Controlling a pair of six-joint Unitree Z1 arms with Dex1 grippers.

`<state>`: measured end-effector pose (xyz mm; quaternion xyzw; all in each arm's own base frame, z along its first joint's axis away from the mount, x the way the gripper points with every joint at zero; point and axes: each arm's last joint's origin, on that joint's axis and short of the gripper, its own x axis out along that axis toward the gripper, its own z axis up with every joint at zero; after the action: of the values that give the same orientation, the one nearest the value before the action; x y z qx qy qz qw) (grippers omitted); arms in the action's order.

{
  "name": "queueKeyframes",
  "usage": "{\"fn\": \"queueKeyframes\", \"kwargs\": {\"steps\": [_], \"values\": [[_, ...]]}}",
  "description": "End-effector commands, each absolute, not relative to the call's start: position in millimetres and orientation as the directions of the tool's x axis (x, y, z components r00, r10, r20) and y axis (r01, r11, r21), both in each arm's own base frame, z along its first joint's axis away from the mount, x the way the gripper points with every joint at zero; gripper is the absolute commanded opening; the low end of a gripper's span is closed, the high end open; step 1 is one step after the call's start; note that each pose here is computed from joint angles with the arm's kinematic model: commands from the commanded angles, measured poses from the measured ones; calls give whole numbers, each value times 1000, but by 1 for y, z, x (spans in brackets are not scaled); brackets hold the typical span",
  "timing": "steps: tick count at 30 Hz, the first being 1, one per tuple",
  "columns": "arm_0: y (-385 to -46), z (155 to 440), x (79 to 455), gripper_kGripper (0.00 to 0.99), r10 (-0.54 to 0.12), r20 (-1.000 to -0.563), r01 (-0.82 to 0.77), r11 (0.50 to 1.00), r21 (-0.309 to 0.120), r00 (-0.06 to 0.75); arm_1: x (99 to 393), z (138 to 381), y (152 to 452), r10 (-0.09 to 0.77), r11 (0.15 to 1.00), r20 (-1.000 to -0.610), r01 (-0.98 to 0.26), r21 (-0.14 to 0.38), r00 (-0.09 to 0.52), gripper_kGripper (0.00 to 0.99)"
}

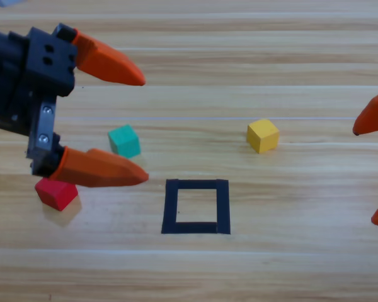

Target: Stack the blocks in the rectangular block: red at the bottom, yellow in the middle, green on top

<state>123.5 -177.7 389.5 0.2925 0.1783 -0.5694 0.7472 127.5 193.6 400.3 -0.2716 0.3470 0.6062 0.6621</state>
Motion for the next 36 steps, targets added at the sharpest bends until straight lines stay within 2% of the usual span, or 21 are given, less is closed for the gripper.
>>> {"fn": "queueKeyframes", "kwargs": {"steps": [1, 7, 8, 12, 13, 14, 16, 17, 19, 22, 24, 25, 28, 29, 32, 33, 36], "values": [[-179, 380, 120, 990, -731, -625, 961, 173, 217, 273, 122, 392, 197, 601, 102, -800, -992, 70, 5, 976], [-181, 378, 122, 990, -723, -633, 960, 177, 219, 278, 122, 391, 197, 599, 139, -801, -986, 91, 10, 976], [-182, 378, 122, 990, -722, -634, 960, 177, 218, 277, 126, 389, 198, 587, 169, -809, -982, 89, 28, 976], [-182, 376, 124, 990, -713, -640, 958, 188, 218, 285, 161, 371, 209, 555, 325, -830, -933, 152, 58, 976], [-182, 376, 125, 990, -704, -642, 953, 211, 219, 303, 170, 366, 214, 542, 362, -839, -917, 169, 59, 974], [-181, 377, 127, 990, -686, -641, 939, 263, 220, 343, 177, 361, 218, 516, 414, -853, -895, 165, 81, 974], [-179, 378, 133, 990, -620, -640, 881, 422, 215, 453, 192, 353, 229, 457, 511, -879, -849, 134, 136, 976], [-177, 379, 138, 990, -570, -633, 825, 524, 211, 524, 199, 349, 234, 430, 545, -889, -830, 116, 158, 976], [-171, 380, 149, 990, -468, -619, 693, 699, 178, 631, 210, 342, 240, 376, 596, -904, -800, 70, 201, 977], [-168, 373, 171, 990, -392, -644, 574, 814, 89, 657, 227, 335, 250, 298, 681, -914, -733, 2, 274, 977], [-167, 364, 183, 990, -349, -672, 492, 870, 27, 654, 236, 329, 256, 253, 716, -918, -698, -35, 306, 979], [-164, 360, 188, 990, -322, -690, 443, 897, -2, 649, 239, 327, 259, 247, 719, -920, -694, -37, 305, 979], [-156, 346, 202, 990, -242, -754, 305, 951, -58, 610, 251, 328, 258, 222, 755, -913, -653, -61, 342, 977], [-154, 339, 207, 990, -220, -772, 273, 960, -64, 596, 256, 326, 258, 207, 764, -914, -641, -73, 350, 977], [-150, 328, 217, 989, -176, -807, 258, 966, -30, 564, 276, 310, 268, 97, 792, -905, -583, -182, 415, 966], [-148, 324, 220, 989, -157, -816, 260, 966, -9, 556, 284, 302, 273, 69, 796, -906, -571, -203, 418, 959], [-147, 310, 237, 989, -93, -860, 272, 961, 54, 501, 298, 278, 285, 30, 796, -921, -566, -214, 389, 950]]}}
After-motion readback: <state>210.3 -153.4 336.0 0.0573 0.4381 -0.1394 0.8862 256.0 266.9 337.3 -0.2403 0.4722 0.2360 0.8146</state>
